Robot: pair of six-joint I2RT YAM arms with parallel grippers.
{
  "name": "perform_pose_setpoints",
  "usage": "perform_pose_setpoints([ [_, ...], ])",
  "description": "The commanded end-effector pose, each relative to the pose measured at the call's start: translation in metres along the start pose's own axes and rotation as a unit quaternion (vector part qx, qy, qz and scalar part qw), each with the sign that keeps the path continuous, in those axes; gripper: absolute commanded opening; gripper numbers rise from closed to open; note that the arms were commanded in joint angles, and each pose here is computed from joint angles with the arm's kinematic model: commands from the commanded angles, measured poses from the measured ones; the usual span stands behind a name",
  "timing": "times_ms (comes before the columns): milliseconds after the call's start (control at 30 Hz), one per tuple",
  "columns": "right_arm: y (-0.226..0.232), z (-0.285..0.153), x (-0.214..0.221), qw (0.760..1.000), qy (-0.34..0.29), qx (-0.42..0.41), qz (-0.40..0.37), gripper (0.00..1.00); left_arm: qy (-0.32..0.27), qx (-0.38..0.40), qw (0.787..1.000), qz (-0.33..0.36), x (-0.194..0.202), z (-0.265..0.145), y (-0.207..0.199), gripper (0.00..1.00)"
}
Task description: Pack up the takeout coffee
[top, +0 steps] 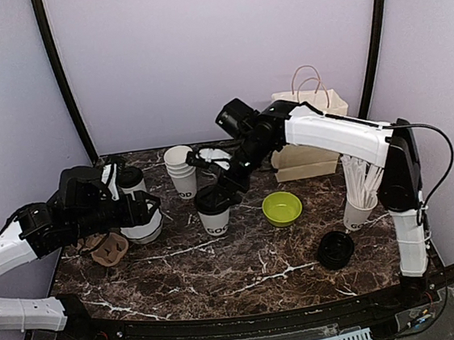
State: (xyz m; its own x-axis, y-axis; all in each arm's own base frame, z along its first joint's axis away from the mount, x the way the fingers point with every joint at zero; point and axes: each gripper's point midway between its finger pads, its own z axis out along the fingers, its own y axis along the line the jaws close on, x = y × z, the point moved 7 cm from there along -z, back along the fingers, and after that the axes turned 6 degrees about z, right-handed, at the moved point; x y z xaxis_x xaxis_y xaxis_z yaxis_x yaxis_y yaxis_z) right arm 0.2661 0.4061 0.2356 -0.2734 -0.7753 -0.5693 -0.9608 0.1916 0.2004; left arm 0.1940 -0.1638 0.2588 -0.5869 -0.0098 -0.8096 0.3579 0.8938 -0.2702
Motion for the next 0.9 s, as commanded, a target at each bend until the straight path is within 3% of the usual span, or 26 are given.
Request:
perform_pose_setpoints([
  [0, -0.028, -0.053, -0.001, 0.997, -0.062, 0.023, 0.031, 0.71, -0.005, 0.011, 1.0, 0.004, -0.005, 0.004, -0.005, 0.79],
  [533, -0.121, -0.172, 0.099, 0.965, -0.123, 0.142, 0.182, 0.7, 0.007, 0.022, 1.0, 0.02, -0.011, 0.022, -0.015, 0.79],
  [867, -0.145, -0.186, 0.173, 0.939, -0.102, 0.208, 0.254, 0.7, 0.019, 0.034, 0.999, 0.023, -0.011, 0.033, -0.021, 0.79],
])
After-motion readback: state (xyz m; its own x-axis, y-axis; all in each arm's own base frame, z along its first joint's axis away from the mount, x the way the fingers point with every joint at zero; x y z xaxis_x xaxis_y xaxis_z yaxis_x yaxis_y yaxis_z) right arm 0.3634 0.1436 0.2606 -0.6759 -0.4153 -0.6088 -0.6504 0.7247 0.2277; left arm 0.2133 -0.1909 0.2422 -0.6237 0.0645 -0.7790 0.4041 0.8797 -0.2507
